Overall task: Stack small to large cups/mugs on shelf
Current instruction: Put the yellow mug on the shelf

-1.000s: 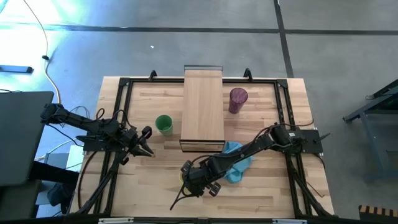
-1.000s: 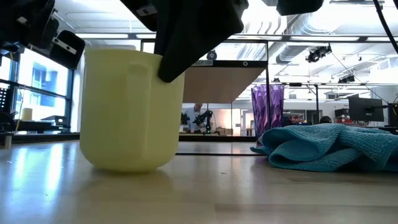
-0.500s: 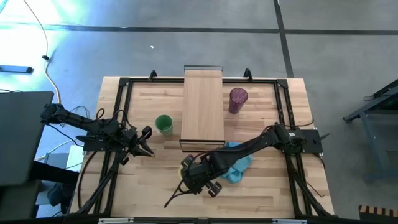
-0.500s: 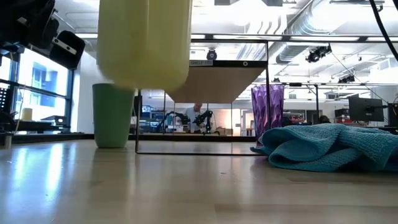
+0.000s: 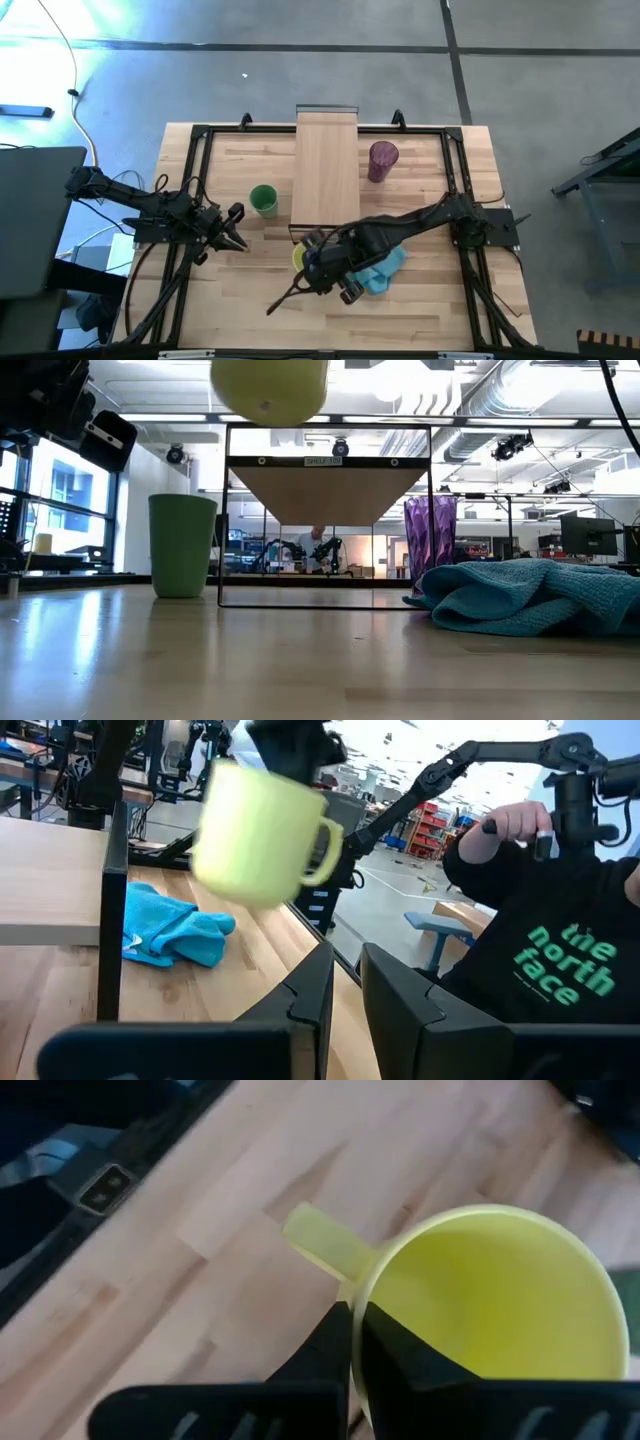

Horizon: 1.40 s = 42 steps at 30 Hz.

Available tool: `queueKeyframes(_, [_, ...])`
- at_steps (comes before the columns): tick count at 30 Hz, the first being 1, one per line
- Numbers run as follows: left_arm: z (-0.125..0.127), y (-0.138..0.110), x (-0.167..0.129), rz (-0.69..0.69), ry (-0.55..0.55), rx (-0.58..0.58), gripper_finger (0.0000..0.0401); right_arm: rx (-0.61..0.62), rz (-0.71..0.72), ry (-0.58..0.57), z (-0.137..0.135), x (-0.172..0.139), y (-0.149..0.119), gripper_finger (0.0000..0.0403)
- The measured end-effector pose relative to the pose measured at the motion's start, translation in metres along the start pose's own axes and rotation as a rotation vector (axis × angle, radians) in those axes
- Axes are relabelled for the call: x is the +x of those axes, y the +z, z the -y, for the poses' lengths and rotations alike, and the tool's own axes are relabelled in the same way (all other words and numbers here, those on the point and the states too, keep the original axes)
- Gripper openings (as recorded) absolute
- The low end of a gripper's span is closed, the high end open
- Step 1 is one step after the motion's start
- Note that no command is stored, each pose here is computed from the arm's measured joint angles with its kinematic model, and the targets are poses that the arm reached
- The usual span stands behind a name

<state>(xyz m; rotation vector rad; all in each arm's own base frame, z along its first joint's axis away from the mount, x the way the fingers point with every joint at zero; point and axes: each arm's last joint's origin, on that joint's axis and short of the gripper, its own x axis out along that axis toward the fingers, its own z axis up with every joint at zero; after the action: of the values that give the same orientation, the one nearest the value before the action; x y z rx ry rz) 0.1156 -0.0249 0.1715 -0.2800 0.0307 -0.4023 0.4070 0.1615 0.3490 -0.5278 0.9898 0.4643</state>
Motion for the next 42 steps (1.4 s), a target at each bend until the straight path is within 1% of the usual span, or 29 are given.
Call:
queueKeyframes(5, [0.0, 0.0, 0.0, 0.0, 0.0, 0.0, 0.0046, 0.027, -0.02, -0.057, 0.006, -0.022, -0.008, 0.0])
queueKeyframes(9, [0.0, 0.0, 0.0, 0.0, 0.0, 0.0, 0.0046, 0.037, 0.002, -0.092, 0.01, -0.044, -0.013, 0.0])
queueKeyframes(14, [0.0, 0.0, 0.0, 0.0, 0.0, 0.0, 0.0046, 0.062, 0.002, -0.166, 0.019, -0.073, -0.025, 0.0])
queueKeyframes(19, [0.0, 0.0, 0.0, 0.001, 0.001, 0.0, 0.0046, 0.111, -0.012, -0.228, 0.037, -0.094, -0.041, 0.0])
queueKeyframes(23, [0.0, 0.0, 0.0, 0.0, 0.001, 0.0, 0.0046, 0.137, -0.049, -0.25, 0.057, -0.1, -0.055, 0.0])
queueKeyframes(25, [0.0, 0.0, 0.0, 0.0, 0.001, 0.0, 0.0046, 0.129, -0.08, -0.236, 0.068, -0.1, -0.064, 0.0])
queueKeyframes(28, [0.0, 0.0, 0.0, 0.001, 0.003, 0.0, 0.0046, 0.123, -0.082, -0.205, 0.087, -0.101, -0.076, 0.0])
queueKeyframes(33, [0.0, -0.001, 0.0, -0.012, 0.007, -0.004, 0.0046, 0.153, -0.081, -0.133, 0.11, -0.103, -0.096, 0.0])
queueKeyframes(38, [-0.001, -0.002, 0.0, -0.011, 0.024, -0.005, 0.0046, 0.152, -0.091, -0.105, 0.12, -0.101, -0.107, 0.0])
queueKeyframes(42, [-0.002, -0.001, 0.0, -0.003, 0.042, -0.004, 0.0046, 0.118, -0.069, -0.079, 0.122, -0.101, -0.108, 0.0])
